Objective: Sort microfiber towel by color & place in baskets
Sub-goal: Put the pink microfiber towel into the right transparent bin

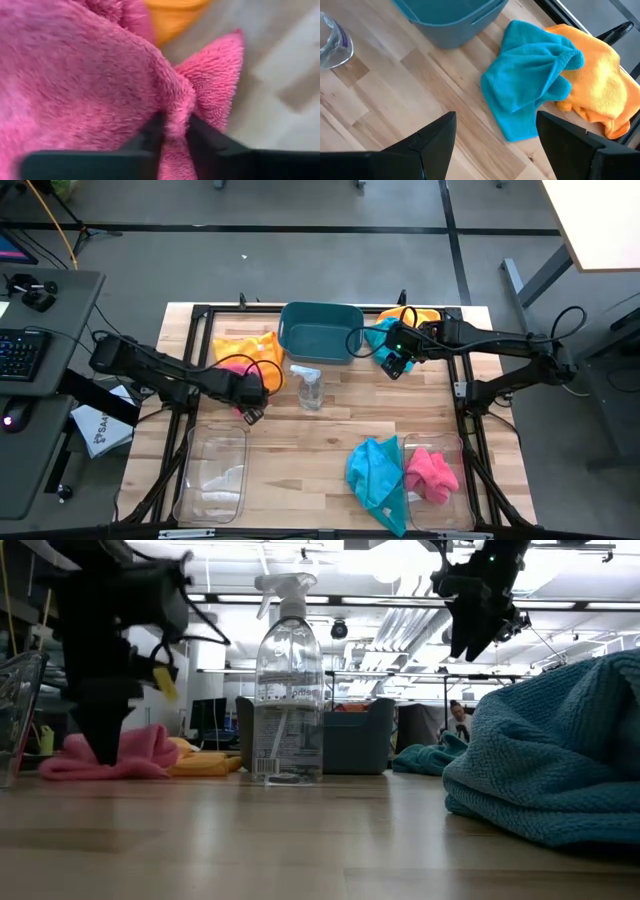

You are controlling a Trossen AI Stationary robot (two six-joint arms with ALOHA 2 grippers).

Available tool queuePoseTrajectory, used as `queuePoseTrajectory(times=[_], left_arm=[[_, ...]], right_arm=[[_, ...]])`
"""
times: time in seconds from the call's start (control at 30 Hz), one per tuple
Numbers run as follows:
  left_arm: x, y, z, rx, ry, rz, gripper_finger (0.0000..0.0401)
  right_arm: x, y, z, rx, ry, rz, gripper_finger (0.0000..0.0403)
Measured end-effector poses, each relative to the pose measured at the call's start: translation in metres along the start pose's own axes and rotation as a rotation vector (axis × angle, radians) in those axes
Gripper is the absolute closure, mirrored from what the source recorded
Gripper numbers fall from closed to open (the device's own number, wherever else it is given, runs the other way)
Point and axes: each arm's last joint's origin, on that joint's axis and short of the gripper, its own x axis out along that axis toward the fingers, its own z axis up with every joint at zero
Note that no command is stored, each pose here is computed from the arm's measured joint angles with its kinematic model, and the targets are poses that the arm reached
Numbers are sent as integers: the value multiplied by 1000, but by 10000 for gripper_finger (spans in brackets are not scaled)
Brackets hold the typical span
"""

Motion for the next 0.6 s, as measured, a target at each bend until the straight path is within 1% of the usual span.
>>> queuePoseTrajectory(times=[0.03,0.1,0.2,0.23,0.33,0.47,0.53,0.6], left_arm=[[-5,-1,1,-11,-11,-31,380],[-23,-4,5,-31,-63,-93,387],[-63,-8,12,-36,-163,-204,398],[-80,-9,14,-21,-210,-250,398],[-133,-9,19,52,-366,-395,399],[-196,-7,22,177,-521,-552,400],[-226,-9,22,259,-585,-635,400],[-248,-14,24,312,-625,-688,400]], right_arm=[[-2,0,0,-2,-8,7,132],[-8,-2,0,-1,-38,43,132],[-24,-8,-1,16,-109,117,132],[-30,-10,-2,25,-140,151,132],[-52,-19,-6,52,-239,263,132],[-78,-29,-13,75,-351,408,132],[-86,-32,-16,63,-375,485,132],[-91,-32,-18,42,-381,567,132]])
